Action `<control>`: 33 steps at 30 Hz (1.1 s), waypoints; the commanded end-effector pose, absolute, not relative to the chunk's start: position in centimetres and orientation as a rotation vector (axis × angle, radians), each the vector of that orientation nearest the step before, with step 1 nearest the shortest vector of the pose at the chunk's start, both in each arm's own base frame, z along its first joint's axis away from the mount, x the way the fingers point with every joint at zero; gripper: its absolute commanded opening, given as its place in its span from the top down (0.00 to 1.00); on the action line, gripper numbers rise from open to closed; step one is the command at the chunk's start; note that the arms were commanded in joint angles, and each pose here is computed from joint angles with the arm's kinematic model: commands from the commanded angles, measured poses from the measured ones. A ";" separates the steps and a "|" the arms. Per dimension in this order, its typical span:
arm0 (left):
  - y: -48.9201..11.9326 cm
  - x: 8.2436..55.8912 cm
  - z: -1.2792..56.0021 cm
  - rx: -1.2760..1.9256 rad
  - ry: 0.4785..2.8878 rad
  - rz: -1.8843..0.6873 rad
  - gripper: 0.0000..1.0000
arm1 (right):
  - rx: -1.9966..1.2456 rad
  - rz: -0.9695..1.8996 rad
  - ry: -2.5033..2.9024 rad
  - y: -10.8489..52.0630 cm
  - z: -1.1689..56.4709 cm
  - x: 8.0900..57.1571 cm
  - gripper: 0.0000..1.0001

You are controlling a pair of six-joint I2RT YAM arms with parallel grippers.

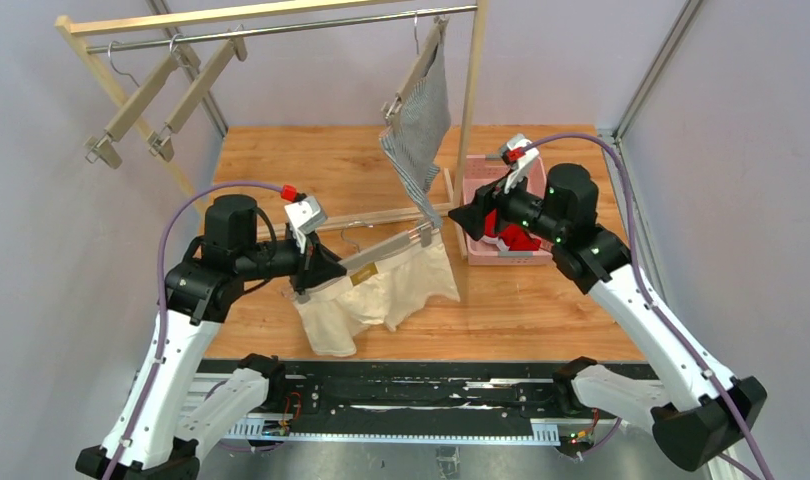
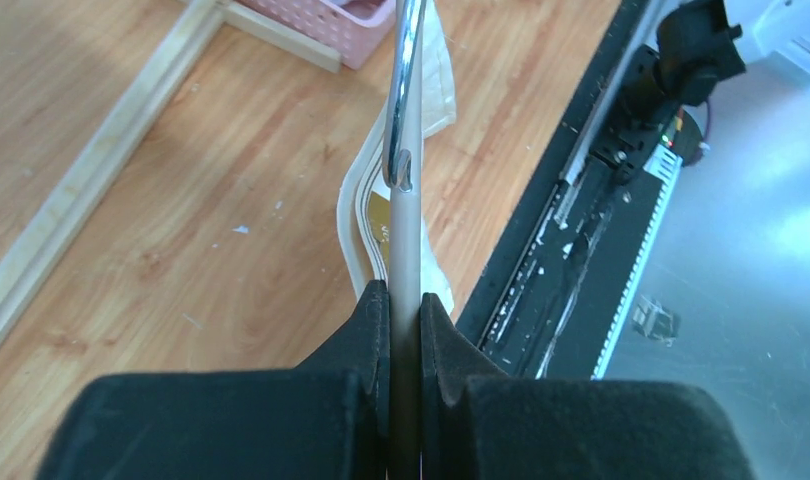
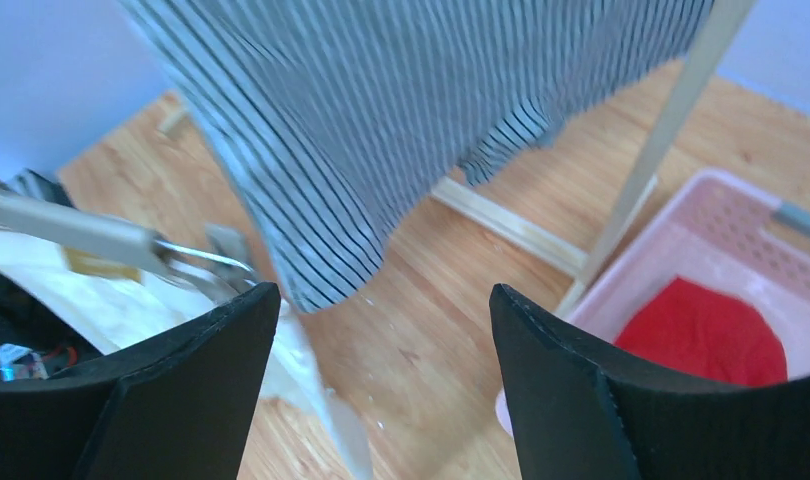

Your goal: Remove the underwear clipped to the hanger

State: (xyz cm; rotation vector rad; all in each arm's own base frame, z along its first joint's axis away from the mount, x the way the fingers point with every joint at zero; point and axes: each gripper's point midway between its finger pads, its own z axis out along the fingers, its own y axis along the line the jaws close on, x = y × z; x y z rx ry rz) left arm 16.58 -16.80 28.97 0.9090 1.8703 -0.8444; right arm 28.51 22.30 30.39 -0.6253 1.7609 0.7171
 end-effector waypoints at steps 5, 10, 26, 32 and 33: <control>-18.9 14.9 28.9 1.078 1.773 -1.007 1.00 | -0.718 0.978 1.512 24.5 38.1 24.6 0.21; -19.1 14.6 29.7 1.111 1.727 -1.010 1.00 | -0.760 1.065 1.481 25.3 38.5 23.6 0.21; -19.4 15.5 31.9 1.103 1.693 -0.987 1.00 | -0.909 1.211 1.565 26.4 32.4 21.1 0.20; -19.4 15.6 31.8 1.098 1.701 -0.987 1.00 | -0.905 1.251 1.574 27.0 32.1 21.6 0.20; -19.4 15.6 31.7 1.098 1.700 -0.987 1.00 | -0.903 1.253 1.571 27.1 32.1 21.7 0.20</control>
